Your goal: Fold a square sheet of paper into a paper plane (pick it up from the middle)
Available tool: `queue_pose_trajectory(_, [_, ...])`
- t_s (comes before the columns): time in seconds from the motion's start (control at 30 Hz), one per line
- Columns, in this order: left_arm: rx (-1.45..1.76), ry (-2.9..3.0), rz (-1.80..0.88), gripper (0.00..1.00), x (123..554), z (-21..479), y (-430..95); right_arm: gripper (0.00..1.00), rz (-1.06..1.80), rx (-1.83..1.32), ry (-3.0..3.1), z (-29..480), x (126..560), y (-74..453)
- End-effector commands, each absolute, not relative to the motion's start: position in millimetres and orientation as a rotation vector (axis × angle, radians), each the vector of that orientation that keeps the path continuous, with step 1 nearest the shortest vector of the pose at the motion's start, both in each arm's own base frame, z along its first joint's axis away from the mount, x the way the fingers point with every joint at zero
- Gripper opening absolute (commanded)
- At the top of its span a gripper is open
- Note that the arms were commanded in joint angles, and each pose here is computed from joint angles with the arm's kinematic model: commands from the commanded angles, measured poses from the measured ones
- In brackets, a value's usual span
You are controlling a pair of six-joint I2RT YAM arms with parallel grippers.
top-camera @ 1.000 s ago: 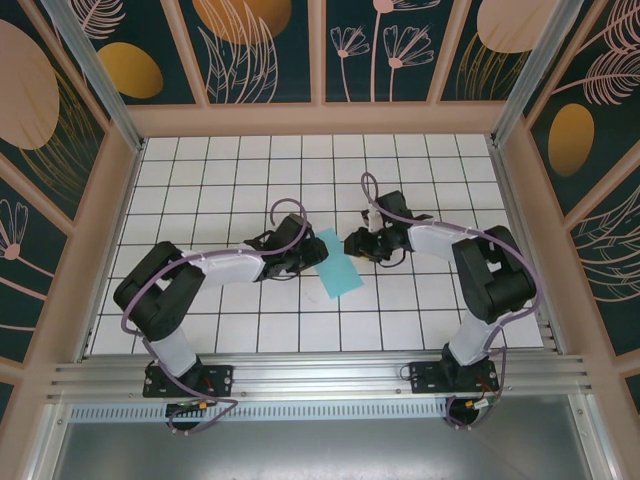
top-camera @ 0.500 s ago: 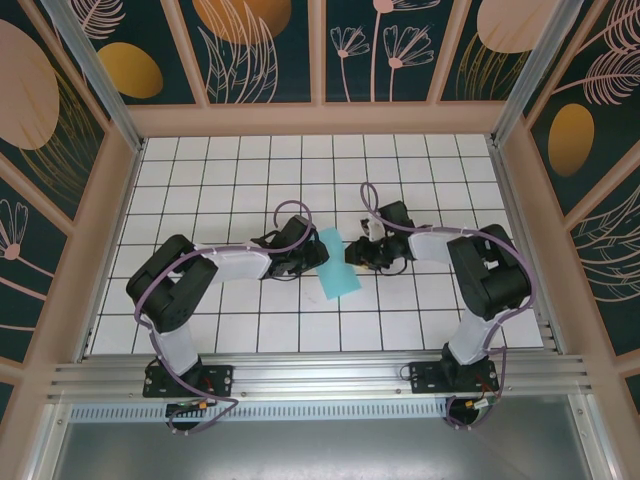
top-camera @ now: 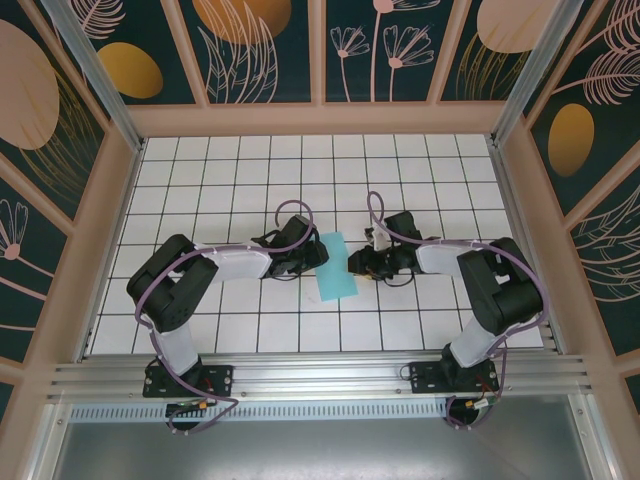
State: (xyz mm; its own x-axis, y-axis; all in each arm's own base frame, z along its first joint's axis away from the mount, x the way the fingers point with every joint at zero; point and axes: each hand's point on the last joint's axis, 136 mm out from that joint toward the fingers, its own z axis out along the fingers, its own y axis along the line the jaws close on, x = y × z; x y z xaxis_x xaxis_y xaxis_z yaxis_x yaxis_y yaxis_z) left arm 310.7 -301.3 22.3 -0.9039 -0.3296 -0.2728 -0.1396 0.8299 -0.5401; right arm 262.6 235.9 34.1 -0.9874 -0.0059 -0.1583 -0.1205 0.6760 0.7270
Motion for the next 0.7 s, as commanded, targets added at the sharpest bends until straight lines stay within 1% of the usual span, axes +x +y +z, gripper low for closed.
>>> queue_pose_trajectory(0.0, [-0.335, 2.682, -0.711, 0.44, 304, 17, -296, 0.39, 1.155, -0.065, 2.714, 39, 278, 234])
queue_pose_trajectory(0.1, [-0.34, 2.631, -0.74, 0.43, 307, 32, -295, 0.39, 1.107, -0.053, 2.713, 39, 290, 233])
queue_pose_trajectory(0.23, [-0.312, 2.594, -0.755, 0.39, 314, 50, -299, 0.39, 1.132, -0.07, 2.724, 36, 293, 239])
queue_pose_trajectory(0.33, [-0.304, 2.563, -0.804, 0.39, 317, 56, -305, 0.39, 1.129, -0.062, 2.733, 32, 294, 239])
queue_pose_trajectory(0.53, [-0.281, 2.603, -0.846, 0.38, 319, 37, -319, 0.39, 1.154, -0.059, 2.756, 25, 287, 240])
queue_pose_trajectory(0.67, [-0.301, 2.644, -0.835, 0.38, 314, 21, -319, 0.38, 1.164, -0.064, 2.771, 24, 280, 240])
